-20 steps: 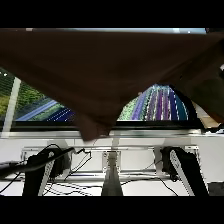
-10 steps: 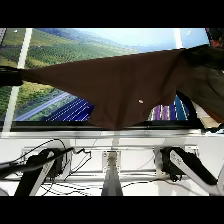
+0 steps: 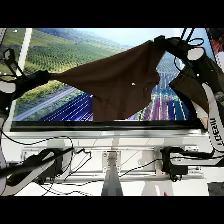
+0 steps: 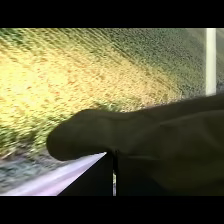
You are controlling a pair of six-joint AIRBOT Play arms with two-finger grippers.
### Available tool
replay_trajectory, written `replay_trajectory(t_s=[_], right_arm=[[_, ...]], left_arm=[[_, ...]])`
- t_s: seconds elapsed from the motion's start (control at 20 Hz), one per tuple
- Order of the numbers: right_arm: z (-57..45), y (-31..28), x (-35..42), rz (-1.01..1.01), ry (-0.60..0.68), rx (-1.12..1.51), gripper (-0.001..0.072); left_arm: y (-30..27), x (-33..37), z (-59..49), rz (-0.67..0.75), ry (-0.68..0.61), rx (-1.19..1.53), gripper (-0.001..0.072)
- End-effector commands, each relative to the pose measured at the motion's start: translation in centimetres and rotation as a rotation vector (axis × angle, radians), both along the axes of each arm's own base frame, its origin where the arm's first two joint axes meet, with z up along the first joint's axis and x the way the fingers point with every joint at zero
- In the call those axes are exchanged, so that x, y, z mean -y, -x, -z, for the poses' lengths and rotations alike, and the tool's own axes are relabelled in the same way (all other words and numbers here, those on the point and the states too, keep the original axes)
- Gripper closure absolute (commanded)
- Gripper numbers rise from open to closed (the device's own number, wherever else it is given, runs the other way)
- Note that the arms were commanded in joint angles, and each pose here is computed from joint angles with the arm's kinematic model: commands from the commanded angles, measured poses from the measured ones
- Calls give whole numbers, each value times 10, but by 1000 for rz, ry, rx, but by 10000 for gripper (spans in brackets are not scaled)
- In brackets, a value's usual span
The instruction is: Fold the clothes and pants, and hang the long-sleeved shirts on hangers.
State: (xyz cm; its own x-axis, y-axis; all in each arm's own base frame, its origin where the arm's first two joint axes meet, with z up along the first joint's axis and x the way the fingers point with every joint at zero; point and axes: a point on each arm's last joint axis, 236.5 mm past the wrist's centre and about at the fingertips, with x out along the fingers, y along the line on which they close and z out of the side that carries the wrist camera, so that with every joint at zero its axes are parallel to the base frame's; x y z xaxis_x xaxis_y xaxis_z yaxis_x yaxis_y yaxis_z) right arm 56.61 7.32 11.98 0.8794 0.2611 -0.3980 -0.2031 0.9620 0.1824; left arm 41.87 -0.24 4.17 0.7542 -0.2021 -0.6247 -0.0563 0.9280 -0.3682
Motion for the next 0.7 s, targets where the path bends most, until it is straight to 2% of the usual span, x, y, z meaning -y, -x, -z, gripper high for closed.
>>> replay_trajectory(t_s=[0.0,0.05,0.1,0.15,0.3,0.45,0.55,0.6,0.65], right_arm=[[5,13,-14,-82,69,-43,137],[14,36,-16,-161,119,-126,327],[25,62,-16,-235,164,-224,671],[36,93,-13,-303,188,-340,695],[64,191,-20,-482,144,-680,695],[104,301,-59,-633,-50,-961,696],[133,339,-92,-601,-224,-997,694],[148,346,-104,-514,-331,-1012,622],[163,348,-111,-424,-416,-1030,378]], left_arm=[[-7,3,2,-10,-9,32,693],[-7,2,-1,-9,-14,39,693],[-6,2,-6,-6,-24,51,693],[-5,2,-11,-5,-28,62,692],[-3,2,-25,-6,-33,95,693],[-1,4,-30,2,-31,101,693],[4,10,-25,28,-20,72,693],[7,14,-22,41,-13,57,693],[9,16,-20,51,-9,46,692]])
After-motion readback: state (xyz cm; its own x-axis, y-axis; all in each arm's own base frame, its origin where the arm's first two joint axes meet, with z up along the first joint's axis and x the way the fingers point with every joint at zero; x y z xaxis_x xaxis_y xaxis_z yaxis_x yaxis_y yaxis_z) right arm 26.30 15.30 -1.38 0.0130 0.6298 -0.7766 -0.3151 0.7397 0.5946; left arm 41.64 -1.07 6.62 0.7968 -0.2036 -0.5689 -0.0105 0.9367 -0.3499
